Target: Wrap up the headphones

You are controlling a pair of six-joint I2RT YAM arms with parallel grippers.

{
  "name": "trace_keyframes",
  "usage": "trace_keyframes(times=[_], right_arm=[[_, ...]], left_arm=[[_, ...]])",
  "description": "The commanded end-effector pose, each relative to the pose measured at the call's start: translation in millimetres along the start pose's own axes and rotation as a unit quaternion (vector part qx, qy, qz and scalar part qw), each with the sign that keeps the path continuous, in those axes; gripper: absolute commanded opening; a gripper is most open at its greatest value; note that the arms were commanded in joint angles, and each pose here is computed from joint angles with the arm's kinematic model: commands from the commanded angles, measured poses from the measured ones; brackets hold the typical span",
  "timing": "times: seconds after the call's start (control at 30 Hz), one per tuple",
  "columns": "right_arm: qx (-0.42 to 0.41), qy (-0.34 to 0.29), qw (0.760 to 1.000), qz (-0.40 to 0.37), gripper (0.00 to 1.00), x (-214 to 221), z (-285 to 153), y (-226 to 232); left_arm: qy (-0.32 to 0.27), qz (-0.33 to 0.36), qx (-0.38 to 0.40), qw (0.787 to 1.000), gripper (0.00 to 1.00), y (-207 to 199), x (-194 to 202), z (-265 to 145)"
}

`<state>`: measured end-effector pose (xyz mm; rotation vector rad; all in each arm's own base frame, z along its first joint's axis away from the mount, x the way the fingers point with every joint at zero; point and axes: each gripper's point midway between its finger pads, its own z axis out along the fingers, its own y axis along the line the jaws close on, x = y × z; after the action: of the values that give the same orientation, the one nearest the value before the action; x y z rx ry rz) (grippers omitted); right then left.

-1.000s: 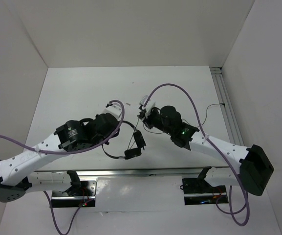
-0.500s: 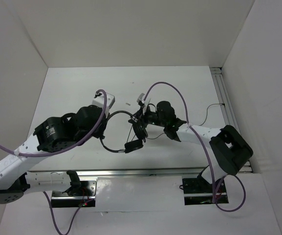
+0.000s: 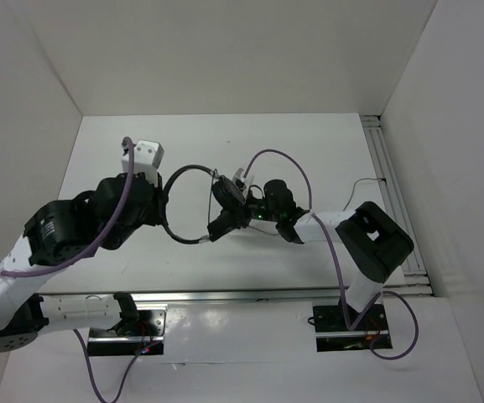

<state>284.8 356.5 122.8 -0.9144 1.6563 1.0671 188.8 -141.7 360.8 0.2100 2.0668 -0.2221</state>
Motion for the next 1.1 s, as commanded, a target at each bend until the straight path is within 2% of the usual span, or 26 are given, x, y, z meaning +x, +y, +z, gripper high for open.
trace_keyframes(times=[0.0,0.1,0.17,0.27,0.57,0.83,0.93,1.07], right_arm=[[-0.025,-0.03,0.999,-0.006,0.37,-9.4,0.5,7.2],[-0.03,-0.031,0.999,0.0,0.37,-5.2,-1.9,10.6],[-0.03,-0.031,0.999,0.0,0.29,-2.5,-3.1,11.1],[-0.03,-0.027,0.999,0.003,0.08,-0.4,-3.3,10.9],[-0.022,-0.007,0.999,0.026,0.01,22.1,-5.2,8.6],[-0.026,0.007,0.999,0.039,0.05,32.9,-11.3,16.6],[-0.018,0.012,0.999,0.036,0.0,35.0,-16.2,19.8],[0.012,0.024,0.999,0.029,0.0,35.5,-24.1,20.9]], left_arm=[[-0.076,-0.087,-0.015,0.993,0.0,11.8,-39.8,-18.2],[-0.086,-0.104,-0.023,0.991,0.0,15.2,-44.7,-20.3],[-0.091,-0.12,-0.031,0.988,0.0,17.5,-46.6,-20.2],[-0.099,-0.137,-0.048,0.984,0.0,25.1,-49.8,-21.5],[-0.145,-0.191,-0.087,0.967,0.0,40.2,-77.8,-17.9],[-0.154,-0.212,-0.162,0.951,0.0,62.0,-102.7,24.9],[-0.15,-0.211,-0.185,0.948,0.0,77.1,-108.2,46.7],[-0.141,-0.196,-0.216,0.946,0.0,102.6,-116.1,73.1]])
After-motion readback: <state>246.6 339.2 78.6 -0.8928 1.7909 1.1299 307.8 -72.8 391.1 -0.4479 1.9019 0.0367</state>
